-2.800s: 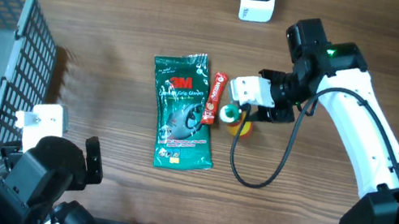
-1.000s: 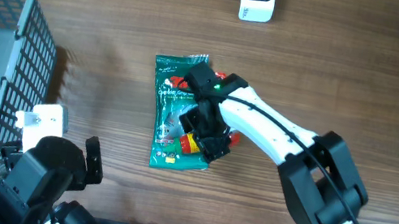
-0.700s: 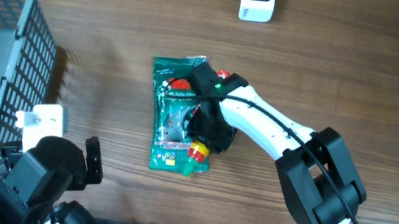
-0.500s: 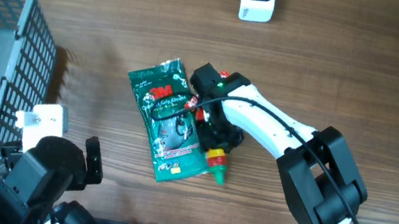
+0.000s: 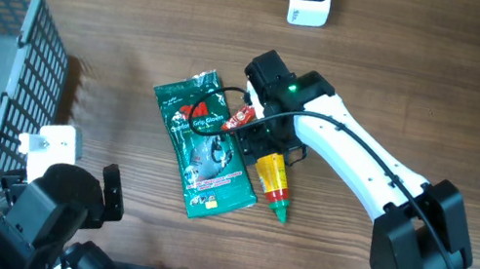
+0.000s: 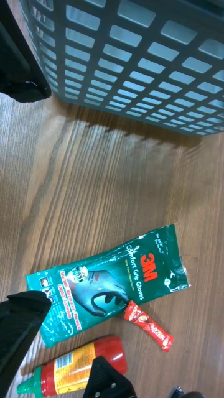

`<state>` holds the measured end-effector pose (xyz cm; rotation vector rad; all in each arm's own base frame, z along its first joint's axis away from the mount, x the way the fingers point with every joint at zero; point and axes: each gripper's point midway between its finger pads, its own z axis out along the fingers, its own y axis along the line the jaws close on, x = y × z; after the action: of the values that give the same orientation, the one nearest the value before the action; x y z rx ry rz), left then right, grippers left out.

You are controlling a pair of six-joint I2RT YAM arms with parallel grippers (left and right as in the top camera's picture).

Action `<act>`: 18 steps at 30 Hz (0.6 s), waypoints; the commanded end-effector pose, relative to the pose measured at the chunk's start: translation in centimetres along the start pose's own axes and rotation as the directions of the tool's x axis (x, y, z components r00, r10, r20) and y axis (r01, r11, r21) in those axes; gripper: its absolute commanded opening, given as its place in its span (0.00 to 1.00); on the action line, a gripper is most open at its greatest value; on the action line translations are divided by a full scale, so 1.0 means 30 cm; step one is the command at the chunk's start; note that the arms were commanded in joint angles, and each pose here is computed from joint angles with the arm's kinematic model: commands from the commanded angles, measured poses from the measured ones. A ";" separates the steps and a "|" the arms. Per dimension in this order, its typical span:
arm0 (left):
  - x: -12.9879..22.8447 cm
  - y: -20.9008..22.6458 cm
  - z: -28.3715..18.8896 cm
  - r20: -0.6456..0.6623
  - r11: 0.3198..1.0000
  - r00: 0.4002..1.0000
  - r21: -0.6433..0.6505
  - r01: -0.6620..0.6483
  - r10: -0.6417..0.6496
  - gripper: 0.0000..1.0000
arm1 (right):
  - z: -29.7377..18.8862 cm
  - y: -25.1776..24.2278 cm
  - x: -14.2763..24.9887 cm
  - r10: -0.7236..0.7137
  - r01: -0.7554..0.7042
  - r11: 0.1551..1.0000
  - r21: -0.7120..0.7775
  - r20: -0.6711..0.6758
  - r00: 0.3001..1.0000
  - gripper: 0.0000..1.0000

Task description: Scan the item barcode

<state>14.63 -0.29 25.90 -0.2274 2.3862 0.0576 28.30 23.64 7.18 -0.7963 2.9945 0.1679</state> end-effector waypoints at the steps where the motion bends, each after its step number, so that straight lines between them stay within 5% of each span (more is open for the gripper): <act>1: -0.010 0.001 -0.010 0.011 1.000 1.000 0.007 0.028 -0.028 1.00 | -0.023 0.016 -0.017 0.041 -0.041 0.999 -0.022 0.024 0.999 0.93; 12: -0.010 0.001 -0.010 0.011 1.000 1.000 0.007 0.028 -0.028 1.00 | 0.124 -0.023 -0.018 0.047 -0.046 0.999 -0.013 0.083 0.995 1.00; 18: -0.010 0.001 -0.010 0.011 1.000 1.000 0.007 0.028 -0.028 1.00 | 0.194 -0.060 -0.048 0.122 -0.112 0.986 -0.122 0.076 0.990 0.93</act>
<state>14.63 -0.29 25.90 -0.2274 2.3862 0.0576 30.67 23.38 2.77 -0.6460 2.9165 0.2654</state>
